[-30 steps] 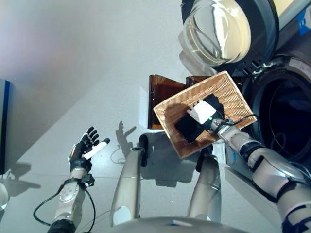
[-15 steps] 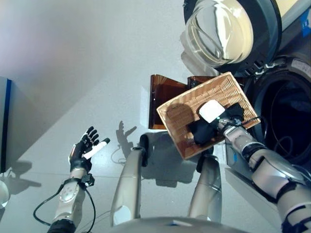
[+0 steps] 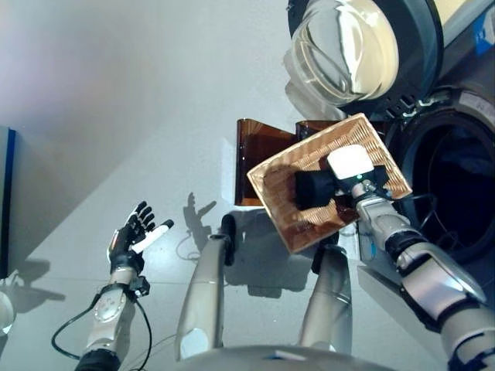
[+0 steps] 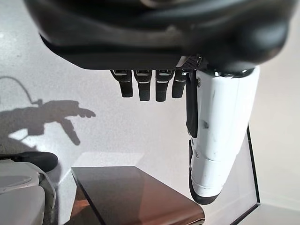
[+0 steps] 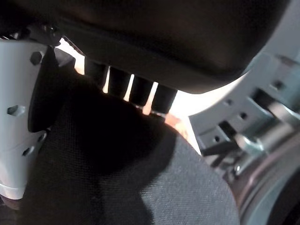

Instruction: Pick up the clothes and place them into the washing machine

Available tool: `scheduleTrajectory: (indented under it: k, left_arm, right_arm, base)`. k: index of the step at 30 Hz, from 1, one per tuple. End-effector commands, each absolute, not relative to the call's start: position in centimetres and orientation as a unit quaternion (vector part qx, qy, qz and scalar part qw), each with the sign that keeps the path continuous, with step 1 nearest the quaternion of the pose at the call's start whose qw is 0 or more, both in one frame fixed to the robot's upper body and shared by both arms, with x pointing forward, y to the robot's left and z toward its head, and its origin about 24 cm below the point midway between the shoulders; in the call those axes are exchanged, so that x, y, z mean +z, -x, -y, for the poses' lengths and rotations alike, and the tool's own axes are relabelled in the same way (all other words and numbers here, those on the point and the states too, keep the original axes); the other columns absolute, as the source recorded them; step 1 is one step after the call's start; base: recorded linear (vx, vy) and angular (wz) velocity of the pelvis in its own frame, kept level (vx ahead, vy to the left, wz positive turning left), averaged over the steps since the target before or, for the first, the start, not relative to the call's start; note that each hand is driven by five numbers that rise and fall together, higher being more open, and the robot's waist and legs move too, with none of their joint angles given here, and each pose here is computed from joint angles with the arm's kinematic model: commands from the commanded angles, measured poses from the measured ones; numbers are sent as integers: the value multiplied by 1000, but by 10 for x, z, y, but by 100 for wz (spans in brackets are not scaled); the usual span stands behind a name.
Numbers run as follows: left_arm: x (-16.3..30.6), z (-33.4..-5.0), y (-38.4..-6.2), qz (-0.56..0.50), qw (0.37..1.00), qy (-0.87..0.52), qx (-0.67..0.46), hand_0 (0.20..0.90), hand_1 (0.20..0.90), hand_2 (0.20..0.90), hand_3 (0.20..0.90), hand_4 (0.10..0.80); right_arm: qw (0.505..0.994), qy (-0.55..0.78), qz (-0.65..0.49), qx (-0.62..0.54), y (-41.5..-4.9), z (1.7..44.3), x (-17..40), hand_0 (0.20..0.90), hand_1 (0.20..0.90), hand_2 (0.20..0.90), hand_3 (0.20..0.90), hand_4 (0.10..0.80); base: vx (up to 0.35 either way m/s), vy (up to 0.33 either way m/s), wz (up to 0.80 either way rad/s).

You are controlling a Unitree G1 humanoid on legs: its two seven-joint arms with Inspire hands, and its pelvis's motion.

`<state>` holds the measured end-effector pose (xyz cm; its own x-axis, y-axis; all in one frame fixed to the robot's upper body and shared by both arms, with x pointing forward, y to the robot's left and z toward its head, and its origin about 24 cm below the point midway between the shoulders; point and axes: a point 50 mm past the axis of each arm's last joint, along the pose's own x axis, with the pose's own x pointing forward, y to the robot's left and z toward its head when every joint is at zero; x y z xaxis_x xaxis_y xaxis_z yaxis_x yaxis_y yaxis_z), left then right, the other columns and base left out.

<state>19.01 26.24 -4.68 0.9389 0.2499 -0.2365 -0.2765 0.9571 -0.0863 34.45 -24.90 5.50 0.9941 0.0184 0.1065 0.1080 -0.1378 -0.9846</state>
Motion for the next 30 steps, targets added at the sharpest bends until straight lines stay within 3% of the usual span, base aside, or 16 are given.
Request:
scheduleTrajectory:
  k: [1,3,5,6,7,13,18,19,25,30]
  left_arm:
    - [-22,-295,-182,-42,980,20,193,900,900,900,900,800]
    - [-22,-297,-181,-43,979,19,200,900,900,900,900,800]
    - [-22,-297,-181,-43,979,19,199,900,900,900,900,800]
    - [-21,-301,-180,-41,977,17,208,900,900,900,900,800]
    - [-20,-302,-180,-40,976,18,212,900,900,900,900,800]
    - [-21,-301,-182,-44,974,27,220,900,900,900,900,800]
    - [-25,-297,-183,-54,975,43,213,900,900,900,900,800]
    - [-25,-297,-183,-54,975,43,213,900,900,900,900,800]
    - [-31,-292,-182,-67,973,65,211,900,900,900,900,800]
    - [-33,-291,-182,-68,972,71,215,900,900,900,900,800]
  right_arm:
    - [796,579,111,-139,-347,249,87,200,200,200,200,300]
    - [848,493,107,-160,-342,250,86,200,200,200,200,300]
    - [848,493,107,-160,-342,250,86,200,200,200,200,300]
    - [914,333,91,-211,-338,257,82,200,200,200,200,300]
    - [930,283,88,-217,-337,257,80,200,200,200,200,300]
    - [958,-25,55,-279,-328,268,58,200,200,200,200,300]
    - [912,-273,65,-299,-322,274,40,200,200,200,200,300]
    - [912,-274,66,-299,-322,275,40,200,200,200,200,300]
    - [786,-490,125,-356,-312,280,25,200,200,200,200,300]
    - [724,-530,174,-406,-306,297,30,200,200,200,200,300]
  base:
    - [0,0,0]
    - [0,0,0]
    - [0,0,0]
    - [0,0,0]
    - [0,0,0]
    - [-6,2,-2]
    - [-6,0,-7]
    - [0,0,0]
    - [0,0,0]
    - [0,0,0]
